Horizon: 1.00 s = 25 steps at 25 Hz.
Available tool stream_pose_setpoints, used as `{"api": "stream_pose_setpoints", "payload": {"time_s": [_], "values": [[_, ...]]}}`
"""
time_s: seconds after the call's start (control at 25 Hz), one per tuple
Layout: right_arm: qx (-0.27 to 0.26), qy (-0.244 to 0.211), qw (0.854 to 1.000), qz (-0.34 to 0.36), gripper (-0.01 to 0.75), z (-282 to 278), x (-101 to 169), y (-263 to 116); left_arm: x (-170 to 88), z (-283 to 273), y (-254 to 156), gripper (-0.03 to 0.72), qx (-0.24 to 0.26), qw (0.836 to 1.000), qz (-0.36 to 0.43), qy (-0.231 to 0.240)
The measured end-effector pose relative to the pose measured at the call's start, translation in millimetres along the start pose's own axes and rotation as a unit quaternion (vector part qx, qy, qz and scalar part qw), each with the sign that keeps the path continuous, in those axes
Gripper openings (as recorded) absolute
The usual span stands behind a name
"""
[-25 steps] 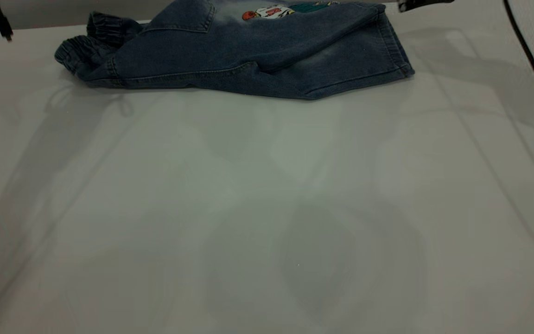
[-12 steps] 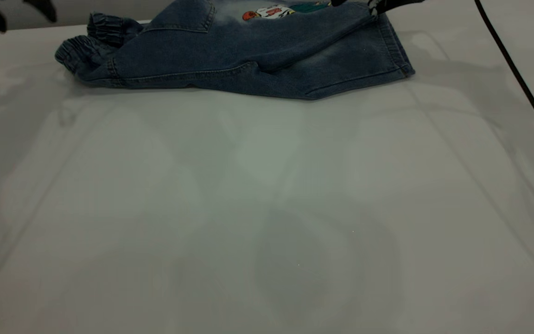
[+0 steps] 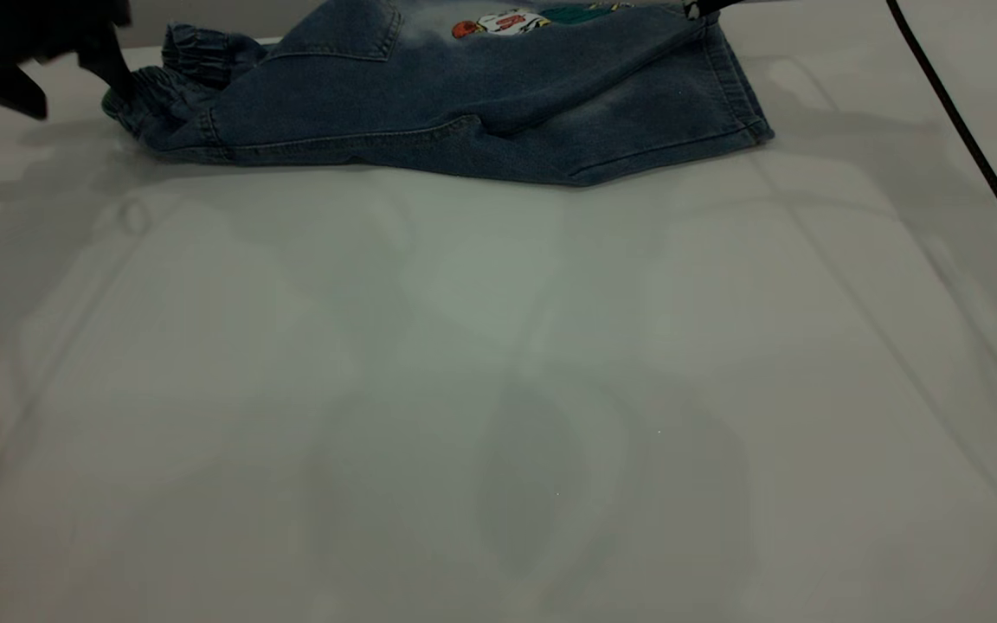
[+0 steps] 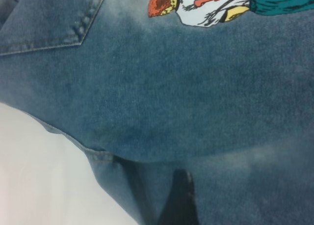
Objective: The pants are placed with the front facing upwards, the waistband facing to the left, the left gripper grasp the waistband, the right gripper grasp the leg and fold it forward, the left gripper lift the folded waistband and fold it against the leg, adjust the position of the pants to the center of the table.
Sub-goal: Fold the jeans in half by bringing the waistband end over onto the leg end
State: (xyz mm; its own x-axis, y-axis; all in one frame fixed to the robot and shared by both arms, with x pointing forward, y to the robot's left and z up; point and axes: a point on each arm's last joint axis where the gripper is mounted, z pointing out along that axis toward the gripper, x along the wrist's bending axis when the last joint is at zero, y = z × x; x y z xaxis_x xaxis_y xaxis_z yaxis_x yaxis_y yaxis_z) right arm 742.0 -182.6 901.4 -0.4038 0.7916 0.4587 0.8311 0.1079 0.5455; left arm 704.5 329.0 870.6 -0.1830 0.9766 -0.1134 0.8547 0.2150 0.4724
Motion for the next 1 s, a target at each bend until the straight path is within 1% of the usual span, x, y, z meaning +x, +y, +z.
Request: {"api": "stream_pose_setpoints", "payload": {"time_s": [0.12, 0.36, 0.48, 0.56, 0.64, 0.72, 0.84, 0.92, 1.0], "values": [[0.000, 0.000, 1.000, 0.001, 0.557, 0, 0, 0, 0, 12, -5, 0.593, 0.001, 1.000, -0.023, -0.008], [0.001, 0.001, 1.000, 0.003, 0.541, 0, 0, 0, -2, 32, -13, 0.589, -0.009, 1.000, -0.025, -0.009], [0.003, 0.003, 1.000, 0.005, 0.538, 0, 1, 0, -9, 34, -12, 0.556, -0.029, 0.999, -0.017, -0.014], [0.007, 0.007, 1.000, 0.005, 0.536, 0, 1, -1, -17, 35, -11, 0.511, -0.040, 0.999, -0.009, -0.018], [0.009, 0.009, 1.000, 0.005, 0.526, 0, 2, -2, -25, 34, -11, 0.437, -0.051, 0.998, -0.003, -0.023], [0.011, 0.011, 1.000, 0.005, 0.510, 0, 2, -2, -30, 34, -11, 0.347, -0.054, 0.998, 0.002, -0.026], [0.014, 0.014, 1.000, 0.002, 0.487, 3, 7, -3, -35, 34, -12, 0.185, -0.054, 0.998, 0.007, -0.028], [0.015, 0.015, 1.000, -0.004, 0.483, 7, 13, -3, -37, 34, -12, 0.103, -0.054, 0.998, 0.009, -0.029], [0.011, 0.013, 1.000, -0.010, 0.483, 11, 19, -3, -38, 33, -12, 0.088, -0.051, 0.998, 0.013, -0.030]]}}
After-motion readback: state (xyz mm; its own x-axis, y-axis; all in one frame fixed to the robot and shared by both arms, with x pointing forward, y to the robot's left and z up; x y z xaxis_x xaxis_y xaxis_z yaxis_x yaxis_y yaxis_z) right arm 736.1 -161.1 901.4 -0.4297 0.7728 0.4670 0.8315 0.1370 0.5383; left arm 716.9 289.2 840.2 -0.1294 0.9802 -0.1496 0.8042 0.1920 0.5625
